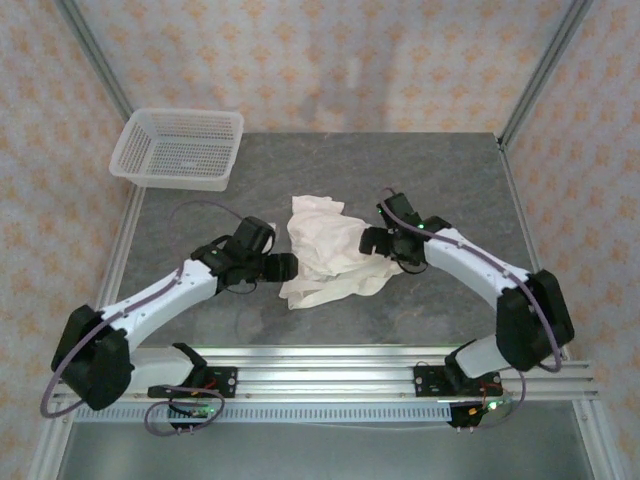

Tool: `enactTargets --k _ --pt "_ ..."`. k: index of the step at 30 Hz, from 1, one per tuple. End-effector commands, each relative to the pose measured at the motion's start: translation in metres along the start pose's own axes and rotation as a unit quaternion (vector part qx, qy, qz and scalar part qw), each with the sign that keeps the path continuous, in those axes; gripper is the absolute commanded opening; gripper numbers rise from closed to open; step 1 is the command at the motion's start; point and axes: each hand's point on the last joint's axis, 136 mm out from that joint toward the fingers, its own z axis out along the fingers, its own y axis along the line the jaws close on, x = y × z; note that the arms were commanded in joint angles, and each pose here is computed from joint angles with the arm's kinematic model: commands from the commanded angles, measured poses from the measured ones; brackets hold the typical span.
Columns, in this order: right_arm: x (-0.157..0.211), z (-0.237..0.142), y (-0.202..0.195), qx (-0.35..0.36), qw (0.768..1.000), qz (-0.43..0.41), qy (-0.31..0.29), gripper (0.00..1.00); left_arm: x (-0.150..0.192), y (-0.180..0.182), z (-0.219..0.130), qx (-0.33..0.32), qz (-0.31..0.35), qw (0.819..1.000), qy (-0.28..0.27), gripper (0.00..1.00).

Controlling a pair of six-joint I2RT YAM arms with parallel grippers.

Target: Fold the inside-out t-shirt

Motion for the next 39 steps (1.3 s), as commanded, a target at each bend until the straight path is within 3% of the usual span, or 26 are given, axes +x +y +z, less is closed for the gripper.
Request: enactTargets --k 1,4,6,7,14,18,21,24,28,29,30,31,34,39 --pt "0.003 0.013 0.023 -0.061 0.998 -0.004 0.018 0.64 -0.007 -0.010 0.011 0.015 -0.022 1.000 -0.010 0.74" --pt "0.008 0.023 0.038 -0.107 0.993 0.027 0.030 0.24 -0.024 -0.016 0.022 0.012 -0.033 0.999 -0.026 0.88" --pt "0.004 0.021 0.035 -0.100 0.994 0.037 0.019 0.05 -0.039 -0.020 0.028 0.005 -0.031 0.999 -0.038 0.91" --pt "0.001 0.016 0.028 -0.084 0.995 0.045 0.002 0.00 -0.048 -0.021 0.030 -0.004 -0.035 0.998 -0.047 0.92" --pt "-0.023 -0.052 -0.001 -0.069 0.985 0.087 -0.131 0.00 -0.096 -0.021 0.044 -0.066 -0.063 0.993 -0.080 0.83" --pt "-0.025 -0.090 -0.027 -0.080 0.962 0.154 -0.212 0.00 -0.111 -0.026 0.052 -0.072 -0.068 0.991 -0.086 0.80" --pt "-0.025 -0.106 -0.034 -0.102 0.947 0.186 -0.242 0.00 -0.113 -0.033 0.061 -0.059 -0.064 0.993 -0.074 0.74" --pt "-0.030 -0.121 -0.037 -0.110 0.937 0.200 -0.265 0.00 -0.108 -0.060 0.076 0.007 -0.053 0.998 -0.036 0.68" --pt "-0.042 -0.143 -0.033 -0.119 0.929 0.203 -0.287 0.00 -0.098 -0.044 0.087 -0.039 -0.064 0.997 -0.009 0.46" --pt "-0.045 -0.147 -0.031 -0.121 0.927 0.203 -0.291 0.00 -0.098 -0.039 0.087 -0.050 -0.065 0.997 -0.008 0.36" --pt "-0.048 -0.152 -0.030 -0.124 0.925 0.203 -0.296 0.00 -0.099 -0.038 0.085 -0.055 -0.064 0.996 -0.009 0.19" --pt "-0.051 -0.156 -0.028 -0.127 0.924 0.202 -0.300 0.00 -0.101 -0.040 0.081 -0.051 -0.064 0.997 -0.015 0.00" --pt "-0.057 -0.169 -0.025 -0.127 0.923 0.195 -0.306 0.00 -0.117 -0.063 0.056 0.006 -0.059 0.997 -0.044 0.00" --pt "-0.071 -0.213 -0.025 -0.131 0.912 0.180 -0.345 0.00 -0.153 -0.101 -0.041 0.085 -0.042 0.987 -0.132 0.00"
